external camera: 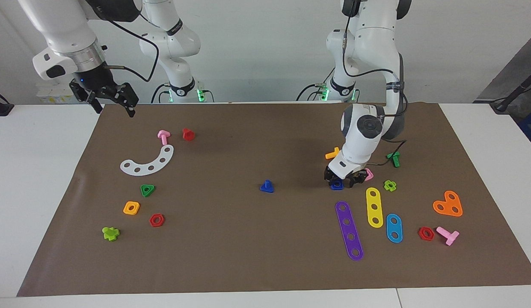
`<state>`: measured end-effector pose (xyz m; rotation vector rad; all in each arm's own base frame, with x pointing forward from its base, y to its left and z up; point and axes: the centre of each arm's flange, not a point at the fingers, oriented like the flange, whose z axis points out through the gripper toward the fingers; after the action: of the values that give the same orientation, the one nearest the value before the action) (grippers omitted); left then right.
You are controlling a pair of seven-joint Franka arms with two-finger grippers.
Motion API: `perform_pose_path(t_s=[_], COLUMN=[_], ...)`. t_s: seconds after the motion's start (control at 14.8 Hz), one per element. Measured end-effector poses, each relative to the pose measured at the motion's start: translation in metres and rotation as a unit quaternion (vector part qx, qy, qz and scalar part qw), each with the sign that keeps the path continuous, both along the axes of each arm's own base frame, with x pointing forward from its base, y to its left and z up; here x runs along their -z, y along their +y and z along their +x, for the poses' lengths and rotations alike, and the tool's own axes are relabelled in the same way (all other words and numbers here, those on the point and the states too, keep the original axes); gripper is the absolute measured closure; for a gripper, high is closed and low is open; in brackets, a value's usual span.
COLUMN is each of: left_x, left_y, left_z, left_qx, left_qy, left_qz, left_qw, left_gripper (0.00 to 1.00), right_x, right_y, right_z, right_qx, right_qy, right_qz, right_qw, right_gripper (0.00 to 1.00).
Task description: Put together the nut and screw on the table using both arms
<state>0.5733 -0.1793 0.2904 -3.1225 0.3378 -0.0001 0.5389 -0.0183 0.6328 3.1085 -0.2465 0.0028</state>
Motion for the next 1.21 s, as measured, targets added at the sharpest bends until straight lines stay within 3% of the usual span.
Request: perform_pose_path(t_s=[0.27, 0.88, 1.21], left_x=[-0.003, 0.000, -0.002], left_y=[-0.007, -0.022, -0.017], left_z=[0.000, -0.007, -0.005], left_qx=[-0.024, -0.012, 0.000], left_qy=[-0.003, 0.001, -0.001], left_qz=[-0.032, -0.034, -0.033], left_qw=[0.999, 0.999, 0.999], left_gripper=[0.19, 0.24, 0.35], right_x=[0.001, 0.002, 0.002], right_y=[0.002, 0.002, 0.002], right_z=[0.000, 0.000, 0.000], right_qx=[-0.002, -0.002, -0.001], right_qy=[0.002, 0.002, 0.002], right_qz=[0.000, 0.000, 0.000], right_qw=[1.000, 1.000, 1.000], right_gripper=[0.00, 0.00, 0.00])
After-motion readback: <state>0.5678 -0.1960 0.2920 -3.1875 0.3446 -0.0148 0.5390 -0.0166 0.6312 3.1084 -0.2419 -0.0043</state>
